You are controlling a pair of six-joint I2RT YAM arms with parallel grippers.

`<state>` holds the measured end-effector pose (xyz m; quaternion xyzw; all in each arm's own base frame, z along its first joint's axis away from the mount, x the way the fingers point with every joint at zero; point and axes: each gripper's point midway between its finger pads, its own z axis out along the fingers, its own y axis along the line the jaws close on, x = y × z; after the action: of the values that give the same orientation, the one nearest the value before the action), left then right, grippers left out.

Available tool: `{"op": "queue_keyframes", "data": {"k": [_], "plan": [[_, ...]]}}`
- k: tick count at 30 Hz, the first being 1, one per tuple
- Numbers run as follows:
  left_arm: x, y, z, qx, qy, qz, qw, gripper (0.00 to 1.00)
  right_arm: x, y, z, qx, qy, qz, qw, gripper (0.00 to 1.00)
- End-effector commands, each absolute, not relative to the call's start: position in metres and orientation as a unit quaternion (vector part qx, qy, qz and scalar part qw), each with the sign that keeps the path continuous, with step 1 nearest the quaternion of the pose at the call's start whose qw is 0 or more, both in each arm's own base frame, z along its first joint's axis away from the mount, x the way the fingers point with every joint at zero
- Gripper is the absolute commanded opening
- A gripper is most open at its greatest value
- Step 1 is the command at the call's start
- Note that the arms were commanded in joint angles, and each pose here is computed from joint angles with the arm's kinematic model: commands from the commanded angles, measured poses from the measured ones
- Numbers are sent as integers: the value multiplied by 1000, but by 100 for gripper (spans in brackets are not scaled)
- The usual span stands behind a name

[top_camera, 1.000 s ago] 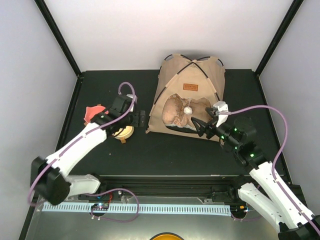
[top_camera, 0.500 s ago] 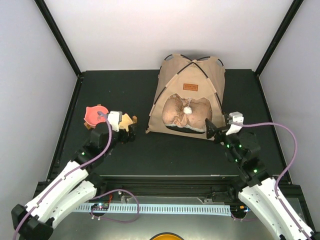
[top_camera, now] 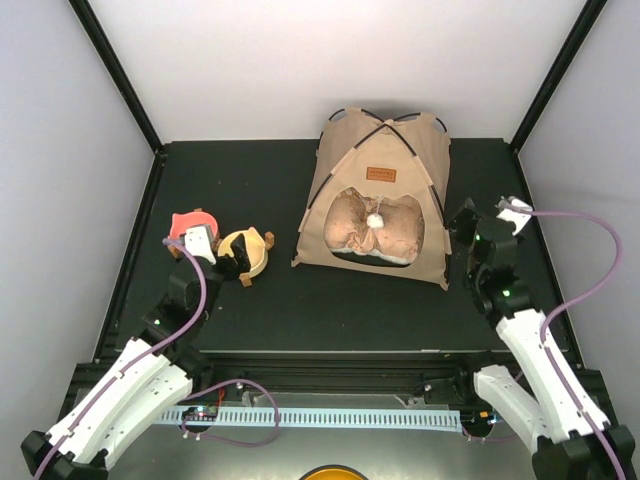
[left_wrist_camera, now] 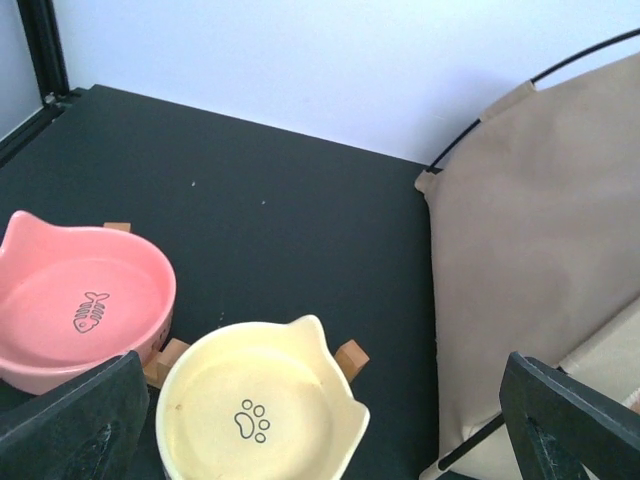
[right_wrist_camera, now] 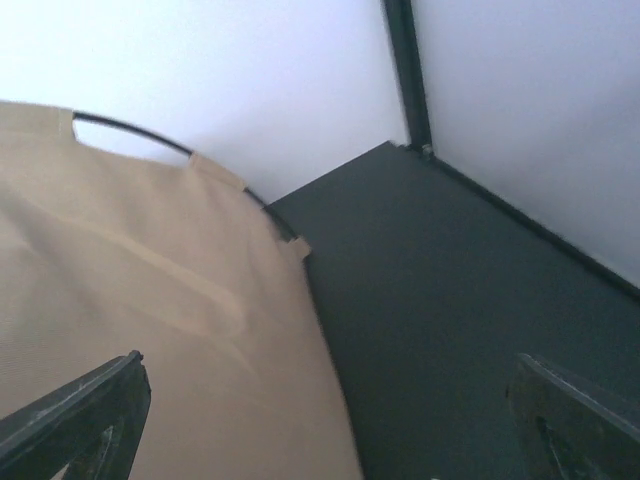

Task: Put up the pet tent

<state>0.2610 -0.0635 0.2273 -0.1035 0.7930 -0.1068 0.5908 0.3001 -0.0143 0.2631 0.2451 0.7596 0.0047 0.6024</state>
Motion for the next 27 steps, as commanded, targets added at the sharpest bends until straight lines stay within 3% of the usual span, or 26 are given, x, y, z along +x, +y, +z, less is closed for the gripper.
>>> {"op": "queue_keyframes", "data": {"k": [1,4,6,8,12,18,27], "plan": [[262,-50,225,-148,788,-101,589,99,343,20,256,223,771,82,591,100],[263,-48,223,-151,787,-103,589,99,381,119,238,92,828,186,521,100],[264,-47,226,-148,786,-103,592,99,381,191,264,-28,825,176,537,100],[265,-47,229,-140,785,-99,595,99,371,224,284,-84,809,164,558,100],[270,-50,240,-109,786,-91,602,99,361,180,320,-82,760,149,628,100],[277,-48,252,-107,772,-76,622,99,345,23,323,129,716,42,685,100],[288,-91,276,37,739,-107,664,99,316,47,283,-29,654,21,755,100]]}}
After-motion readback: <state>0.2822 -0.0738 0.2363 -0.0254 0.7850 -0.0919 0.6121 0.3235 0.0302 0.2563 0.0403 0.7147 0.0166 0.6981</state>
